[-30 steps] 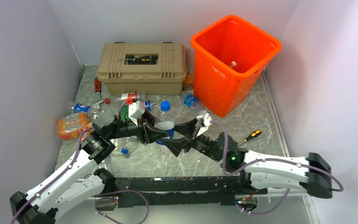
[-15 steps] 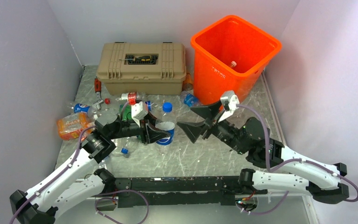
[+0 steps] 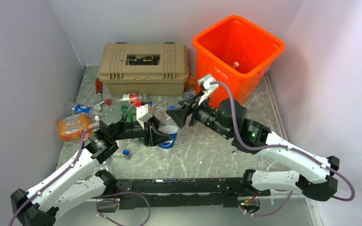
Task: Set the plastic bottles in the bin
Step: Pick up the plastic bottle at the center of the board, then place the plastic bottle in the trash bin.
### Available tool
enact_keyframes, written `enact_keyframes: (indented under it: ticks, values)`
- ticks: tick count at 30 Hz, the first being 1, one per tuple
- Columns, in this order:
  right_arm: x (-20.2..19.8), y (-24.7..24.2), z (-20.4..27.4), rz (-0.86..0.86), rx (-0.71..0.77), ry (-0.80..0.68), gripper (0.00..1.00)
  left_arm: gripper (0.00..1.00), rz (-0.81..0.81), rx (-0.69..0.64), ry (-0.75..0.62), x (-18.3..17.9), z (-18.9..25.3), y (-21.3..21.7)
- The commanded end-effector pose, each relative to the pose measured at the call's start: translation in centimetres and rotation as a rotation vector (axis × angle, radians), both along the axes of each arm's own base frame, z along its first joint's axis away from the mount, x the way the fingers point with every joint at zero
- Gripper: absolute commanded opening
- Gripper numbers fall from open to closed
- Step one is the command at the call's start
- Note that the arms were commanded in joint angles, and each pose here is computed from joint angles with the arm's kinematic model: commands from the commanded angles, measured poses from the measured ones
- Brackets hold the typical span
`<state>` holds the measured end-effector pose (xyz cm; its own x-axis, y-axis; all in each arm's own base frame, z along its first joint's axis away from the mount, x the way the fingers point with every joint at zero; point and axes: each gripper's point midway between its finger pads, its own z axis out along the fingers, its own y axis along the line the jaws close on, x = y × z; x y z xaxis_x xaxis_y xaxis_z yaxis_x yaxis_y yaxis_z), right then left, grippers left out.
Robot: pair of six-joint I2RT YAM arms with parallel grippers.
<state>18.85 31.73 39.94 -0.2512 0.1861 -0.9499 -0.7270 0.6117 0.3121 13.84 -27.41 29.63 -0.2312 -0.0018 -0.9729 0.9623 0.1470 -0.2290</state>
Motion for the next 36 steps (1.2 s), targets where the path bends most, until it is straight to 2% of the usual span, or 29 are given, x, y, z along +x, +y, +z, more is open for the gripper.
enact_keyframes:
  ticks: [1, 9, 11, 15, 16, 17, 18, 19, 20, 21, 22, 28, 32, 36]
  values:
    - [-0.8, -0.3, 1.6, 0.066, 0.068, 0.037, 0.63, 0.12, -0.033, -0.049, -0.083, -0.8, 2.8, 0.1]
    - [-1.5, 1.4, 1.0, 0.160, 0.048, 0.087, 0.58, 0.11, -0.037, -0.044, -0.080, -0.9, 2.7, 0.0]
    - [-1.7, 1.7, 0.6, 0.182, 0.035, 0.099, 0.50, 0.11, -0.037, -0.045, -0.082, -0.9, 2.7, 0.0]
    - [-1.7, 1.8, 0.1, 0.185, 0.019, 0.111, 0.28, 0.14, -0.032, -0.045, -0.081, -0.8, 2.7, 0.0]
    - [-1.8, 1.8, 0.1, 0.187, 0.017, 0.110, 0.21, 0.18, -0.029, -0.043, -0.078, -0.8, 2.7, 0.0]
    - [-1.8, 1.6, 0.1, 0.185, 0.017, 0.108, 0.12, 0.27, -0.027, -0.043, -0.074, -0.8, 2.7, 0.0]
    - [-1.7, 1.5, 0.2, 0.179, 0.015, 0.107, 0.00, 0.43, -0.024, -0.040, -0.069, -0.7, 2.6, 0.0]
    - [-1.6, 1.2, 0.4, 0.167, 0.013, 0.101, 0.00, 0.55, -0.014, -0.041, -0.063, -0.6, 2.7, 0.0]
    - [-1.5, 0.8, 0.9, 0.153, 0.015, 0.088, 0.00, 0.72, 0.000, -0.045, -0.053, -0.4, 2.8, 0.0]
    - [-1.2, 0.3, 1.3, 0.125, 0.012, 0.077, 0.00, 0.95, 0.014, -0.053, -0.042, -0.3, 2.9, 0.0]
    - [-0.7, -0.5, 2.1, 0.079, 0.012, 0.061, 0.00, 0.99, 0.027, -0.059, -0.036, -0.2, 2.9, 0.1]
    - [1.6, -7.5, 10.4, -0.204, 0.013, -0.134, 0.00, 0.99, 0.164, -0.099, -0.066, 1.1, 4.0, 1.5]
    - [2.3, -13.2, 17.5, -0.411, 0.097, -0.296, 0.00, 0.99, 0.261, -0.140, -0.103, 1.9, 4.8, 2.7]
    - [2.9, -18.6, 22.5, -0.657, 0.152, -0.460, 0.00, 1.00, 0.309, -0.134, -0.119, 2.5, 4.7, 3.3]
